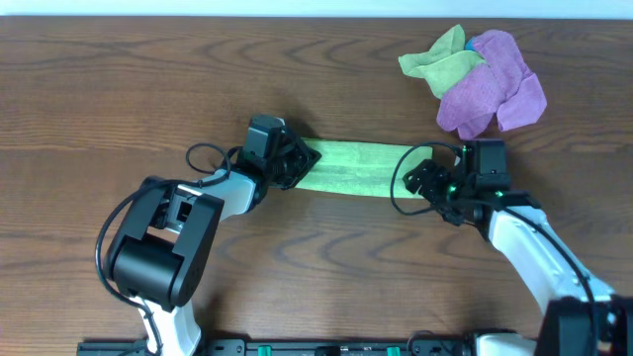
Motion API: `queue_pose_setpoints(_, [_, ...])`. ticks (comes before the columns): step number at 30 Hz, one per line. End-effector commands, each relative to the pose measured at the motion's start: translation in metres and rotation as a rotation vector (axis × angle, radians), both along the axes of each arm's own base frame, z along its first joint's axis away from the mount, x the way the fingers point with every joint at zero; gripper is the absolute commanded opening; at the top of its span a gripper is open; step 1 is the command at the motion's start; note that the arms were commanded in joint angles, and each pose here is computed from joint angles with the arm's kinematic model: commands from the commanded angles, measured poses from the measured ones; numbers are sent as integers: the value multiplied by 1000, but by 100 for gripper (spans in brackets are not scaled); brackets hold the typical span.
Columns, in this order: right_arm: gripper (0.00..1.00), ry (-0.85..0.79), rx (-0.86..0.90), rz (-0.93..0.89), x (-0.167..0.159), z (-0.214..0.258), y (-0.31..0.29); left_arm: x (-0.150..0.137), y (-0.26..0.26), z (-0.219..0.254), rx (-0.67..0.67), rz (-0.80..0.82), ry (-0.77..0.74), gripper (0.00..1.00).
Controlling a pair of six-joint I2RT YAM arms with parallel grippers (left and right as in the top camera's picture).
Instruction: Fold the cloth
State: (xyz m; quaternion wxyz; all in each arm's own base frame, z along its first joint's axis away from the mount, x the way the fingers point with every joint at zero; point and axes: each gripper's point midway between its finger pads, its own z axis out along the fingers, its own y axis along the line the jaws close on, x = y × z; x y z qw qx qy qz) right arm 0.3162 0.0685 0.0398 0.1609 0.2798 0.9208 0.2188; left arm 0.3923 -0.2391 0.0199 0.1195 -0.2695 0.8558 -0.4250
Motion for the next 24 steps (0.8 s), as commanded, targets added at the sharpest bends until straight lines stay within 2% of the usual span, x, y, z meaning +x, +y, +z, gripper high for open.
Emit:
queue_pose_setpoints(1, [86,21,34,-29,5,-5,3,0,3,-11,27,19,42,6])
queue_pose_setpoints(13, [86,46,52,-58,14,-26,4,-10,8,-22,56,22,104,6])
queue_pose_setpoints(18, [87,125,58,-65,3,-43,5,-15,9,-25,58,16,126,6])
queue_pose_setpoints(24, [87,129,35,-75,2,-45,1,-15,9,-25,58,17,126,6])
